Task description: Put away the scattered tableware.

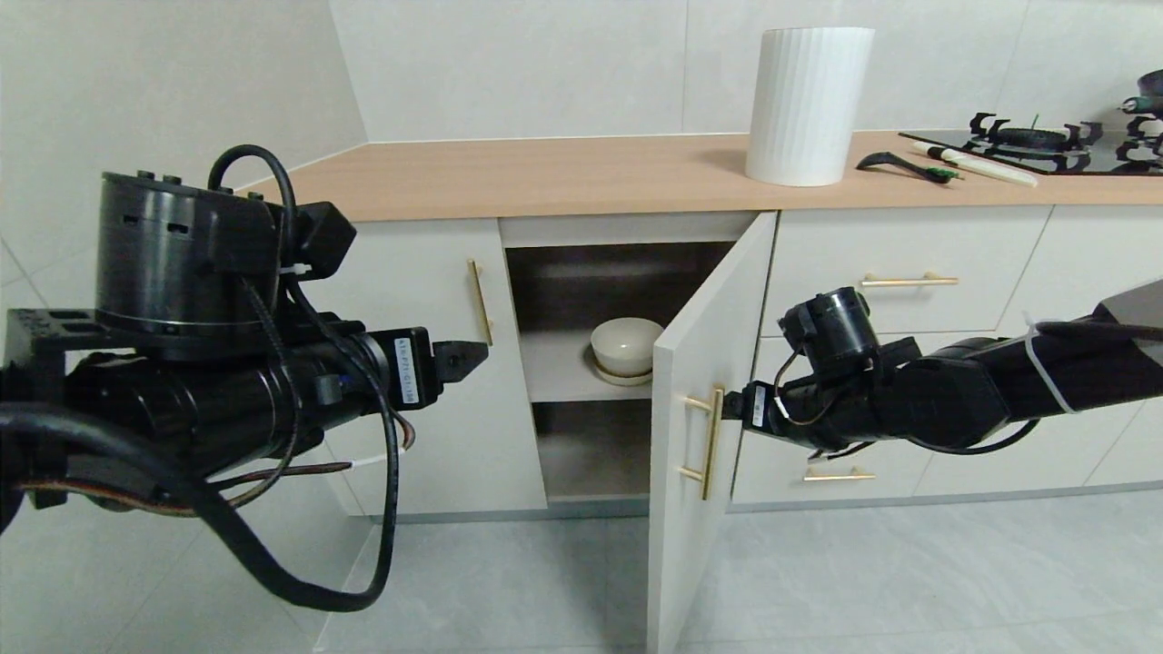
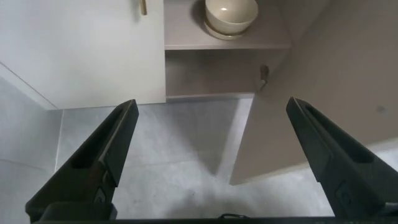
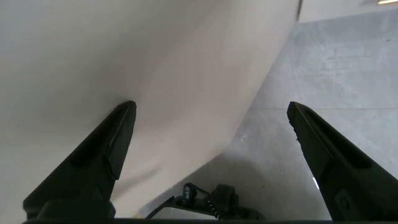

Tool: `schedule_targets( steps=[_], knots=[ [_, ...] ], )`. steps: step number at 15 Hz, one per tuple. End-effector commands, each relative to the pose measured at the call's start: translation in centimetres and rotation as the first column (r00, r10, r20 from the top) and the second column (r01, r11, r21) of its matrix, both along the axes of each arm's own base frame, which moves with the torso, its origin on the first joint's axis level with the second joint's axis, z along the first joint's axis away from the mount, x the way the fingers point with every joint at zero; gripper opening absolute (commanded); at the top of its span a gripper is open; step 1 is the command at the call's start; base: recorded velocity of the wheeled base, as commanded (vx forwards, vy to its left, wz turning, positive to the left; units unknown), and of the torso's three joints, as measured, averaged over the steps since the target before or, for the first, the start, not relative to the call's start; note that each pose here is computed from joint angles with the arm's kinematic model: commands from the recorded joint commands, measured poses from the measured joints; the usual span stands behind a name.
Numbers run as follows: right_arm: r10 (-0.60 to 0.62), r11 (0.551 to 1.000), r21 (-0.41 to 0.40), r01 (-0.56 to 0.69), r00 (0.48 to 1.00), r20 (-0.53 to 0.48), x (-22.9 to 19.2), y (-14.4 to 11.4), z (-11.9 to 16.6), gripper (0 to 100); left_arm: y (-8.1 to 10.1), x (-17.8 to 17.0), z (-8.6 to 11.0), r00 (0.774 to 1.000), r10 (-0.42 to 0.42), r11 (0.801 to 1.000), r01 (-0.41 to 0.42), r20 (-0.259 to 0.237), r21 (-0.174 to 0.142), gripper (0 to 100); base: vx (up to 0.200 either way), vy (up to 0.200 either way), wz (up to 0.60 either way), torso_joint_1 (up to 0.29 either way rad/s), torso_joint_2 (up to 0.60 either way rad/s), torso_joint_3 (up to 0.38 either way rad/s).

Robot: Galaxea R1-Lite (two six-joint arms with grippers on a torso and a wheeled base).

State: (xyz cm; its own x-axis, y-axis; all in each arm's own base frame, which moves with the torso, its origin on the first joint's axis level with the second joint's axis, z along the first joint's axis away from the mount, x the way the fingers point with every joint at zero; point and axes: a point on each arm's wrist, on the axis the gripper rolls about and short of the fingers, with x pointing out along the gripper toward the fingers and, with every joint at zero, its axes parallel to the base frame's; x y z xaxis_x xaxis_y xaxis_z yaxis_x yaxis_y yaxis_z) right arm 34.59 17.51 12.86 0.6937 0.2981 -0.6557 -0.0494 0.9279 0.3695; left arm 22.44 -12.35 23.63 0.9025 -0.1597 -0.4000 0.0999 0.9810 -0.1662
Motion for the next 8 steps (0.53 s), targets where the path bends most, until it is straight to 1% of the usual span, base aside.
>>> schedule_targets(
  steps=[1,5,6,7,8],
  knots=[
    [0.0,1.0,-0.003,0.0,1.0,-0.009,0.2,0.2,-0.4,100,0.4,-0.3,0.5,1.0,0.007,1.0,-0.007,0.015,-0.007,100,0.0,0.0,0.0,0.0,0.0,0.0],
    [-0.002,1.0,0.003,0.002,1.0,-0.017,0.3,0.5,-0.9,100,1.8,-0.1,1.5,0.997,0.06,0.998,-0.059,0.043,-0.02,100,0.2,0.0,0.0,0.0,0.0,0.006],
    [-0.004,1.0,0.014,0.004,1.0,-0.005,0.5,0.7,-1.1,100,2.5,-0.2,2.1,0.995,0.08,0.997,-0.079,0.063,-0.023,100,0.2,0.0,0.0,0.012,0.0,-0.002],
    [-0.012,1.0,0.028,0.012,1.0,0.001,0.6,1.0,-1.3,100,3.1,-0.3,2.4,0.993,0.093,0.996,-0.092,0.079,-0.018,100,0.2,0.0,0.0,0.002,0.0,0.002],
    [-0.028,0.998,0.048,0.028,1.0,0.007,0.9,1.3,-1.7,100,3.7,-0.8,3.3,0.988,0.107,0.994,-0.105,0.113,-0.021,100,0.0,0.0,0.0,0.0,0.0,0.0]
  ],
)
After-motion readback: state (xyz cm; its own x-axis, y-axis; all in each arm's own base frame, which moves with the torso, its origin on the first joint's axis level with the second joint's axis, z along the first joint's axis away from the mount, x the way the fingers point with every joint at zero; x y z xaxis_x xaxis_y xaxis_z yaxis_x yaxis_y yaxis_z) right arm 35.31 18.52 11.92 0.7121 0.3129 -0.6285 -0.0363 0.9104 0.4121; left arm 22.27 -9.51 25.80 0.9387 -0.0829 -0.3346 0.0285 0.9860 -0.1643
